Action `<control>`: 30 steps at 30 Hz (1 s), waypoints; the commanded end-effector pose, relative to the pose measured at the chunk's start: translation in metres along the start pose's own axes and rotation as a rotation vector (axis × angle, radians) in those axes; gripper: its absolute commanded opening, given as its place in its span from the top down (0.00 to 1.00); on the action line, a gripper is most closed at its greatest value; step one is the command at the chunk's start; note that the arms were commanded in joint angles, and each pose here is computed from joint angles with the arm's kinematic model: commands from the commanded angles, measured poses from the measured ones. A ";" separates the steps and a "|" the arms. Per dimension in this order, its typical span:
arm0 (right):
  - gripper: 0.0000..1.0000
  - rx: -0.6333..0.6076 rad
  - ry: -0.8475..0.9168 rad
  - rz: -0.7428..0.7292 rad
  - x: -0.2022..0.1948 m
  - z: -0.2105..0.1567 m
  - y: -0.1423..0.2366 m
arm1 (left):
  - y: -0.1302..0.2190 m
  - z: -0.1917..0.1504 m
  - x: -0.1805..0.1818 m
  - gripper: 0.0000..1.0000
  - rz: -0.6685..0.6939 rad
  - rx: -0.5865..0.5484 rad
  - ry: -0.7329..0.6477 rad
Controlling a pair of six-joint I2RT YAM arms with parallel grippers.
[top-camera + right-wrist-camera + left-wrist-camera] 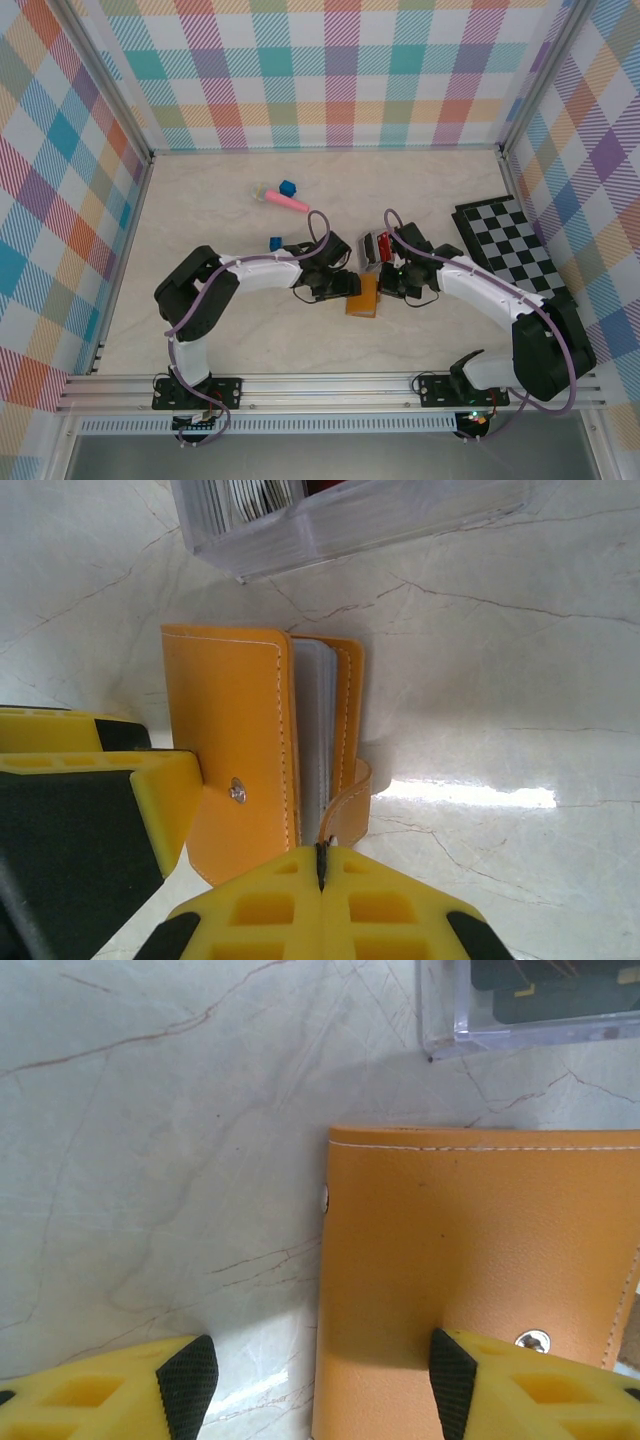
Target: Put the credit cards into the card holder
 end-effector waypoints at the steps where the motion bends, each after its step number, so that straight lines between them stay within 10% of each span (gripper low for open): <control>1: 0.96 -0.008 0.011 0.031 0.006 0.004 0.009 | -0.037 -0.023 0.020 0.35 0.154 0.066 -0.038; 30: 0.96 0.110 -0.038 0.174 0.015 0.009 -0.028 | -0.029 -0.031 0.000 0.48 0.159 -0.017 -0.052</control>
Point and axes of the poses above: each hand's point on the last joint's axis, 136 mm out from that joint toward the fingers, its own y axis back along the fingers, its own x axis along the line the jaws close on, z = x × y, the point moved 10 cm from there along y, back along the fingers, and after that the axes turned 5 degrees about y, right-handed, at the moved point
